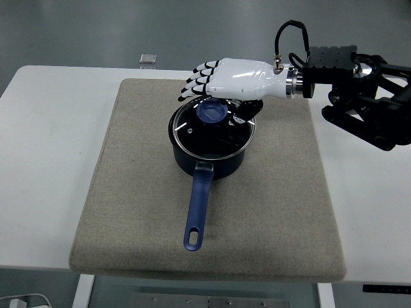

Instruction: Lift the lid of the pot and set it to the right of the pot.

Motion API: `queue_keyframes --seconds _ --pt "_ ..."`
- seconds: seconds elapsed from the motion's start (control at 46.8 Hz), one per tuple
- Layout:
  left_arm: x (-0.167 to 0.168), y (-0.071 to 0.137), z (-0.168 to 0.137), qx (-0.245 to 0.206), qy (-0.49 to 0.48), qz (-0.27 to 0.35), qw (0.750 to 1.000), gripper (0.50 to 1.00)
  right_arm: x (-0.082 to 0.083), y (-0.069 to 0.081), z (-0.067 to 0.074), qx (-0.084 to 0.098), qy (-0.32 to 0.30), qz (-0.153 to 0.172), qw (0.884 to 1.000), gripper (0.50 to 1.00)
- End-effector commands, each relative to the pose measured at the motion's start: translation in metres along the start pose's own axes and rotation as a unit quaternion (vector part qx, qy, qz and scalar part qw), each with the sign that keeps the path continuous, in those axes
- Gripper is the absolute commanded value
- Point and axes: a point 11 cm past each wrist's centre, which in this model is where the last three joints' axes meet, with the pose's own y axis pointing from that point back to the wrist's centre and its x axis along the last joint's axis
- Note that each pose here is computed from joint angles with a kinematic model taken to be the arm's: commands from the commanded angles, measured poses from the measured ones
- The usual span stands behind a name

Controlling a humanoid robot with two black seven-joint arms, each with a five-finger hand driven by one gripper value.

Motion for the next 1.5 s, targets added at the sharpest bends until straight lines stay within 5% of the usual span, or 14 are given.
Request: queue_keyframes --seconds 0.0,0.769,0.833,0.919,1.047,1.154,1.239,1.474 --pt "0.0 0.0 0.0 0.0 -0.001 0.0 1.0 1.0 0.0 0.0 0.0 0.0 0.0 -0.001 1.0 0.915" --pt "0.0 0.0 0.0 0.0 0.0 0.0 1.0 1.0 -0.008 -0.001 0.0 -0.001 0.004 -0.006 1.0 0.895" --pt "0.0 0.0 0.0 0.0 -0.001 0.0 1.0 1.0 -0.011 0.0 0.0 0.0 0.004 -0.012 1.0 0.856" --pt "0.0 0.0 0.0 0.0 0.0 0.0 1.0 1.0 -0.013 -0.001 -0.001 0.001 0.006 -0.016 1.0 0.746" --pt "0.0 0.0 0.0 0.0 0.0 0.0 1.0 1.0 -0.013 -0.002 -0.002 0.003 0.006 -0.016 1.0 0.723" --pt "0.0 0.0 0.0 0.0 0.0 0.0 1.0 1.0 -0.013 -0.003 -0.002 0.004 0.006 -0.016 1.0 0.631" --pt "-0.001 0.0 0.0 0.0 0.0 -0.001 1.0 1.0 -0.013 -0.004 -0.004 0.006 0.006 -0.016 1.0 0.5" --pt "-0.001 0.0 0.0 0.0 0.0 -0.001 1.0 1.0 -0.011 -0.004 -0.003 0.006 0.007 -0.019 1.0 0.5"
